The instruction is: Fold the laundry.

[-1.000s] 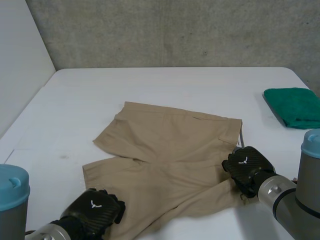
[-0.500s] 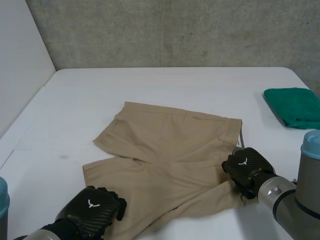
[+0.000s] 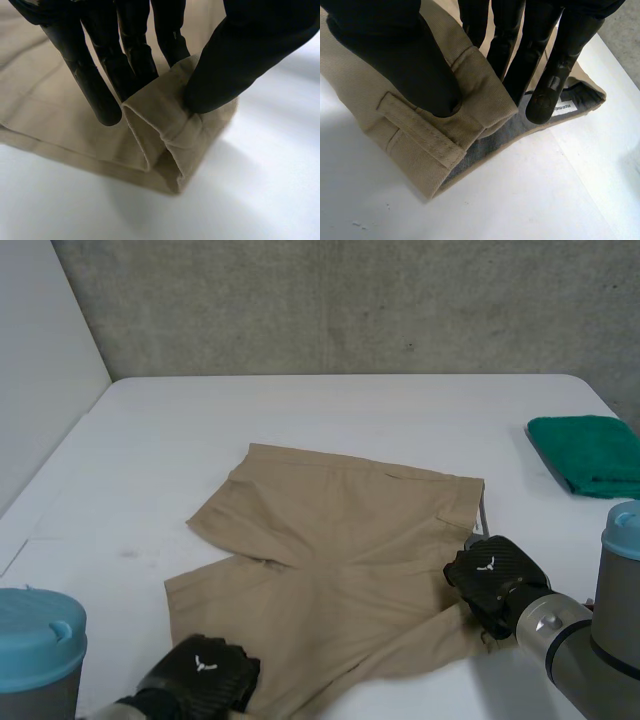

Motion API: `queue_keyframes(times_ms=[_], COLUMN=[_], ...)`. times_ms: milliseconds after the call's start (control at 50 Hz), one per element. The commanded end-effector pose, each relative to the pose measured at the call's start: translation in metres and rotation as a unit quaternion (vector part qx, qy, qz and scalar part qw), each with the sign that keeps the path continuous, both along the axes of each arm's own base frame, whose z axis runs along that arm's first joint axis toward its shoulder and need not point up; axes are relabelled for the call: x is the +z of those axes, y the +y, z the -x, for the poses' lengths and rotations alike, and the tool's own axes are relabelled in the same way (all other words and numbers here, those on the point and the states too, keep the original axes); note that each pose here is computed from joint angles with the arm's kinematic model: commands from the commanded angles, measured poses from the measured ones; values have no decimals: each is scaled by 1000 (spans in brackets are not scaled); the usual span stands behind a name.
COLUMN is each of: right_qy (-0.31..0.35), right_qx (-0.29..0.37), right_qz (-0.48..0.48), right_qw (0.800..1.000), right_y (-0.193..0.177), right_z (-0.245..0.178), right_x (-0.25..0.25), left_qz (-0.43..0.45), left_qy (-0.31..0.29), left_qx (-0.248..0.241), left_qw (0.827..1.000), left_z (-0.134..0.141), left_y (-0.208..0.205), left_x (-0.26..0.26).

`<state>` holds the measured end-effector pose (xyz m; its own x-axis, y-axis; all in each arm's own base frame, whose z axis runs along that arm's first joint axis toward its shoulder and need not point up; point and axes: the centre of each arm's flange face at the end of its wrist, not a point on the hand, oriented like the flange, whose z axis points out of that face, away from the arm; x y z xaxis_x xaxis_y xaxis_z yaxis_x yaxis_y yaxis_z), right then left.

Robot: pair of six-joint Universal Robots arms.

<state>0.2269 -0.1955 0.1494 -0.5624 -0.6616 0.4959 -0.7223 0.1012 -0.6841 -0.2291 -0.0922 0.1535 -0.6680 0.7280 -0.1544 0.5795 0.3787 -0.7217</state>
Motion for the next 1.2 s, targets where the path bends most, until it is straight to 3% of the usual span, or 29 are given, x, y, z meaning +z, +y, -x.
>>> queue_keyframes(times_ms=[20,120,240,420,660,820,900,980,1100,1200], right_qy=[-3,-14,-39,-58,-35,-18,-21,-48,-159,-143], right_qx=[2,4,7,-4,-75,-82,-100,-122,-107,-64], right_qz=[19,47,106,165,212,213,226,248,252,162], right_qw=[1000,999,994,985,974,973,969,960,949,974], right_y=[-1,-9,-33,-97,-184,-203,-207,-201,-161,-121], right_z=[-1,-4,-15,-42,-65,-70,-68,-62,-50,-43], right_x=[12,27,56,57,8,-16,-4,39,117,95], left_qz=[79,173,266,378,439,453,461,467,462,426], left_qy=[17,55,52,45,78,77,88,105,137,164], left_qx=[28,31,21,10,24,48,54,49,56,66], left_qw=[996,983,962,925,895,887,882,877,874,887], left_z=[12,33,58,115,150,145,146,149,137,117], left_y=[-32,-74,-130,-227,-290,-312,-311,-300,-275,-243], left_x=[20,55,68,39,-12,-28,-25,-6,35,55])
